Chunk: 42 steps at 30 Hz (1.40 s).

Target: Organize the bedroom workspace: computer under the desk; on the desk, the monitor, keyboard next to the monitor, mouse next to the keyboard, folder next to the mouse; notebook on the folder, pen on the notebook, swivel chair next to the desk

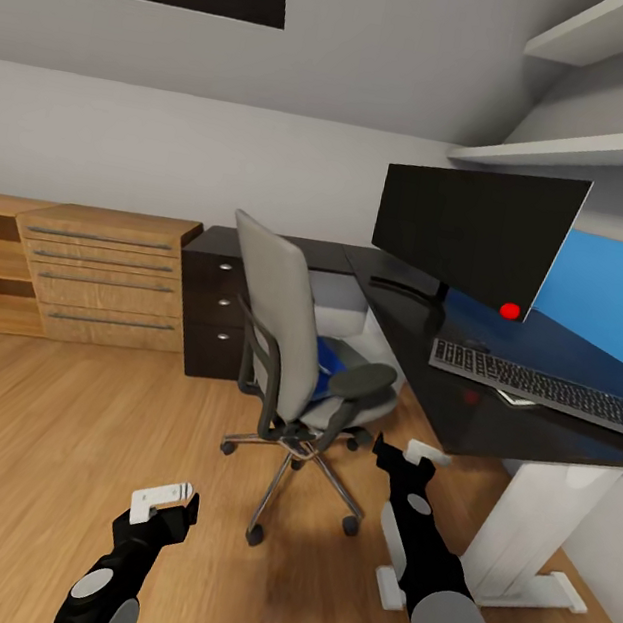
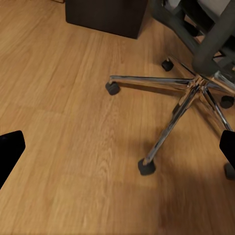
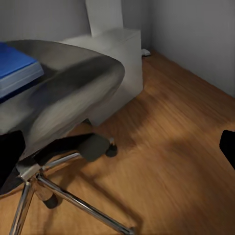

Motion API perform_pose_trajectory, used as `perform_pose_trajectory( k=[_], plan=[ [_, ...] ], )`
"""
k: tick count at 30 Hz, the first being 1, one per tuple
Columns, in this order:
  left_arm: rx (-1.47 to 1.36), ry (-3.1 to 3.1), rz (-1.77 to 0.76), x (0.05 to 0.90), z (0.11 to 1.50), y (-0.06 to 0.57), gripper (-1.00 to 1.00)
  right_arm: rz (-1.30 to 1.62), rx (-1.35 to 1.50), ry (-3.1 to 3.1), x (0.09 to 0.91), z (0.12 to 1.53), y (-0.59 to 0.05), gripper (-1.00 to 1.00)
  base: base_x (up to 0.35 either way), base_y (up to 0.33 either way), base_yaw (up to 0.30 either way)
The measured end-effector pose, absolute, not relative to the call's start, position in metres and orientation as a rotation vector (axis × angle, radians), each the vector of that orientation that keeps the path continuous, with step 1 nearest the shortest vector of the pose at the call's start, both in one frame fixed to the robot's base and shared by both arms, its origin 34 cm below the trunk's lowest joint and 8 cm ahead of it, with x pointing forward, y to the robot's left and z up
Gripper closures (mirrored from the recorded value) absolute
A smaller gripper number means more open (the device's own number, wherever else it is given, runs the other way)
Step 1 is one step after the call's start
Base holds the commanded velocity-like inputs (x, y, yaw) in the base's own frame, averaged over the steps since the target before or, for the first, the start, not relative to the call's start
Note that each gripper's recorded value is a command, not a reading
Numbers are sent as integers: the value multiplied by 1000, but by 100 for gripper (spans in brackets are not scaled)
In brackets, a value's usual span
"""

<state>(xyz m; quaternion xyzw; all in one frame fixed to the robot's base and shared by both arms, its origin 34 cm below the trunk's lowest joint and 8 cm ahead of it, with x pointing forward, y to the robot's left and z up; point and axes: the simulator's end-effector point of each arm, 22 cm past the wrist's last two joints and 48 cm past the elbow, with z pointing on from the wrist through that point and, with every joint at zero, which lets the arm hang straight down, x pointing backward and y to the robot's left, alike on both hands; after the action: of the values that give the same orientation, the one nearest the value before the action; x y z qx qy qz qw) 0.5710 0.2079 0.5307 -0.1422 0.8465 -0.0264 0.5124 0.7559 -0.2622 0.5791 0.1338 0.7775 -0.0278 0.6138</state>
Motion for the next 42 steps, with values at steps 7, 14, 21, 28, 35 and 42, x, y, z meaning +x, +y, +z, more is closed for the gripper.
perform_pose_trajectory(
  k=[7, 14, 21, 28, 35, 42],
  plan=[
    [-341, 2037, -64, 571, 530, 208, -100, -63, 309, 1776, 757, 582, -262, -100, 138, 0, 0],
    [-340, 2037, -64, 574, 542, 207, -100, -63, 309, 1775, 759, 594, -262, -100, 8, 0, 0],
    [-340, 2037, -64, 575, 548, 207, -100, -63, 309, 1774, 761, 601, -262, -100, 0, 0, 1],
    [-340, 2037, -64, 575, 548, 207, -100, -61, 307, 1775, 761, 600, -262, -100, 0, 0, 146],
    [-340, 2038, -66, 575, 548, 206, -100, -59, 306, 1775, 761, 600, -261, -100, 0, 0, 265],
    [-341, 2038, -66, 575, 548, 207, -100, -59, 308, 1775, 761, 600, -260, -100, 0, 0, 272]
  ],
)
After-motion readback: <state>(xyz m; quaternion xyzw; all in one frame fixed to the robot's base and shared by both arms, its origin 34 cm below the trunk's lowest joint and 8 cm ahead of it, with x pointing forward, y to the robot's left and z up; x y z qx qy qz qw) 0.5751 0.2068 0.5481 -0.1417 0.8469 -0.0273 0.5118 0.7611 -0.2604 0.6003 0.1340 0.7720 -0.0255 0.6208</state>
